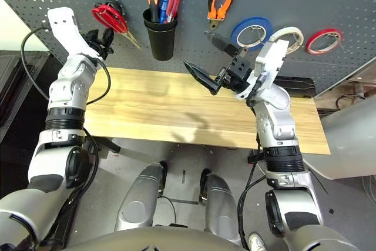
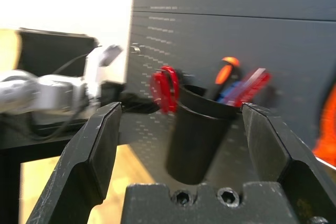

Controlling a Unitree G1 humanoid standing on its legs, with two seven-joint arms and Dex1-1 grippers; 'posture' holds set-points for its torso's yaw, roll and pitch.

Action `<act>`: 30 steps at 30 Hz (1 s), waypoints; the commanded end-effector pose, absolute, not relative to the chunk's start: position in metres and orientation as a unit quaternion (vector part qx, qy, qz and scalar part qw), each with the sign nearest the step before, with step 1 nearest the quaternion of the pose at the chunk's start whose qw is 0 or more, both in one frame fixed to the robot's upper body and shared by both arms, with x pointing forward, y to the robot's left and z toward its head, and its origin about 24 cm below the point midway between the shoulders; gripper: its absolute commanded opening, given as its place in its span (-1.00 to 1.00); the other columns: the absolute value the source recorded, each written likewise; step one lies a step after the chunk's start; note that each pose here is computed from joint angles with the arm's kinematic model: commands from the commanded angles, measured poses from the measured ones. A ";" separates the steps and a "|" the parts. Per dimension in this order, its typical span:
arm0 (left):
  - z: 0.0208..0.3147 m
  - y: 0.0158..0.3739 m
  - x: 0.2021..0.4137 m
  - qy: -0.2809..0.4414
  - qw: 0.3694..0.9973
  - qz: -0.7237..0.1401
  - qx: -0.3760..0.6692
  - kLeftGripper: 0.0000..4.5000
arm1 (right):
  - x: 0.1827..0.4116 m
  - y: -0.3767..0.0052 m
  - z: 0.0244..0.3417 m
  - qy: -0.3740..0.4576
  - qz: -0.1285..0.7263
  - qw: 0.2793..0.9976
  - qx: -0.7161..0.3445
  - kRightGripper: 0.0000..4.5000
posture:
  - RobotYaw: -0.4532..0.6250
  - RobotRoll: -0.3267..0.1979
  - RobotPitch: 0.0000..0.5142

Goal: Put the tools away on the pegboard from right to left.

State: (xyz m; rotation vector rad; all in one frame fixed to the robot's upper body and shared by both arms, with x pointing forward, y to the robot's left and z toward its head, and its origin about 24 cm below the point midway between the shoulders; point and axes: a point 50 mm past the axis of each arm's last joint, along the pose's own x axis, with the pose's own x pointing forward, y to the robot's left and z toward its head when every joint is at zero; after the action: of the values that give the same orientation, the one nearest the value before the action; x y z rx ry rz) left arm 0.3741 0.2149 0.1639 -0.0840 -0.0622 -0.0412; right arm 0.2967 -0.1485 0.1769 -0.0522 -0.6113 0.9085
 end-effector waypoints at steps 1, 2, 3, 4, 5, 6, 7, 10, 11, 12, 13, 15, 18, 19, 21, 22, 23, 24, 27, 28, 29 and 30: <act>0.157 0.220 0.366 -0.017 0.999 -0.028 -0.024 0.98 | 0.300 -0.153 0.165 -0.275 0.404 0.872 -0.027 1.00 | 0.23 0.25 -0.42; 0.153 0.221 0.362 -0.012 0.999 -0.033 -0.018 0.98 | 0.300 -0.153 0.163 -0.272 0.398 0.876 -0.027 1.00 | 0.24 0.25 -0.43; 0.148 0.223 0.358 -0.002 0.999 -0.037 -0.013 0.98 | 0.302 -0.154 0.159 -0.265 0.388 0.882 -0.029 1.00 | 0.24 0.25 -0.41; 0.144 0.224 0.354 0.003 0.999 -0.038 -0.009 0.98 | 0.303 -0.154 0.156 -0.260 0.378 0.888 -0.031 1.00 | 0.24 0.25 -0.40; 0.140 0.226 0.350 0.005 0.999 -0.037 -0.006 0.98 | 0.304 -0.155 0.154 -0.257 0.367 0.893 -0.031 1.00 | 0.25 0.25 -0.40; 0.138 0.227 0.345 -0.006 0.999 -0.045 -0.009 0.98 | 0.306 -0.156 0.150 -0.250 0.347 0.903 -0.033 1.00 | 0.25 0.25 -0.40; 0.136 0.228 0.340 -0.015 0.999 -0.051 -0.002 0.98 | 0.309 -0.159 0.147 -0.243 0.321 0.915 -0.035 1.00 | 0.25 0.25 -0.39; 0.127 0.232 0.329 -0.009 0.998 -0.056 0.000 0.98 | 0.318 -0.173 0.134 -0.214 0.225 0.950 -0.041 1.00 | 0.24 0.25 -0.38; 0.125 0.233 0.326 -0.014 0.998 -0.060 -0.003 0.98 | 0.320 -0.176 0.130 -0.204 0.198 0.958 -0.042 1.00 | 0.24 0.25 -0.38; 0.123 0.235 0.323 -0.017 0.998 -0.062 -0.006 0.98 | 0.322 -0.180 0.128 -0.196 0.173 0.964 -0.044 1.00 | 0.24 0.25 -0.38; 0.120 0.237 0.319 -0.019 0.998 -0.062 -0.007 0.98 | 0.325 -0.186 0.125 -0.188 0.140 0.971 -0.043 1.00 | 0.24 0.25 -0.38; 0.115 0.242 0.312 -0.024 0.998 -0.063 -0.007 0.98 | 0.327 -0.195 0.120 -0.177 0.089 0.980 -0.038 1.00 | 0.23 0.25 -0.38; 0.110 0.247 0.305 -0.038 0.997 -0.062 -0.009 0.98 | 0.329 -0.206 0.111 -0.158 0.024 0.987 -0.033 1.00 | 0.22 0.25 -0.36; 0.106 0.250 0.302 -0.041 0.997 -0.060 -0.007 0.98 | 0.328 -0.211 0.107 -0.151 0.002 0.988 -0.034 1.00 | 0.22 0.25 -0.36; 0.100 0.253 0.298 -0.043 0.997 -0.057 -0.004 0.98 | 0.326 -0.216 0.102 -0.144 -0.022 0.988 -0.040 1.00 | 0.22 0.25 -0.36; 0.098 0.256 0.295 -0.051 0.997 -0.054 -0.004 0.98 | 0.324 -0.219 0.098 -0.139 -0.037 0.989 -0.044 1.00 | 0.22 0.25 -0.36; 0.097 0.257 0.294 -0.058 0.997 -0.052 -0.004 0.98 | 0.323 -0.221 0.095 -0.135 -0.047 0.989 -0.047 1.00 | 0.22 0.25 -0.36; 0.096 0.259 0.292 -0.064 0.997 -0.046 -0.005 0.98 | 0.322 -0.225 0.093 -0.132 -0.060 0.988 -0.051 1.00 | 0.22 0.25 -0.36; 0.091 0.265 0.287 -0.083 0.996 -0.027 -0.009 0.98 | 0.318 -0.236 0.085 -0.126 -0.099 0.985 -0.063 1.00 | 0.19 0.25 -0.38; 0.089 0.267 0.286 -0.088 0.996 -0.022 -0.009 0.98 | 0.317 -0.240 0.083 -0.125 -0.111 0.984 -0.068 1.00 | 0.19 0.25 -0.39; 0.088 0.268 0.285 -0.091 0.996 -0.019 -0.009 0.98 | 0.317 -0.243 0.082 -0.124 -0.118 0.983 -0.072 1.00 | 0.18 0.25 -0.40; 0.085 0.269 0.285 -0.092 0.996 -0.018 -0.009 0.98 | 0.316 -0.246 0.081 -0.123 -0.127 0.981 -0.074 1.00 | 0.18 0.25 -0.39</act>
State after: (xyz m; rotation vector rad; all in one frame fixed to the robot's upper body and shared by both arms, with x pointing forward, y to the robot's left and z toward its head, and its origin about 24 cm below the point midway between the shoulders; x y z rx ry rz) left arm 0.2899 0.2661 0.0963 -0.0035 -0.1948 -0.0471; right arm 0.3216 -0.2313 0.0874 -0.1372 -0.2587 -0.1889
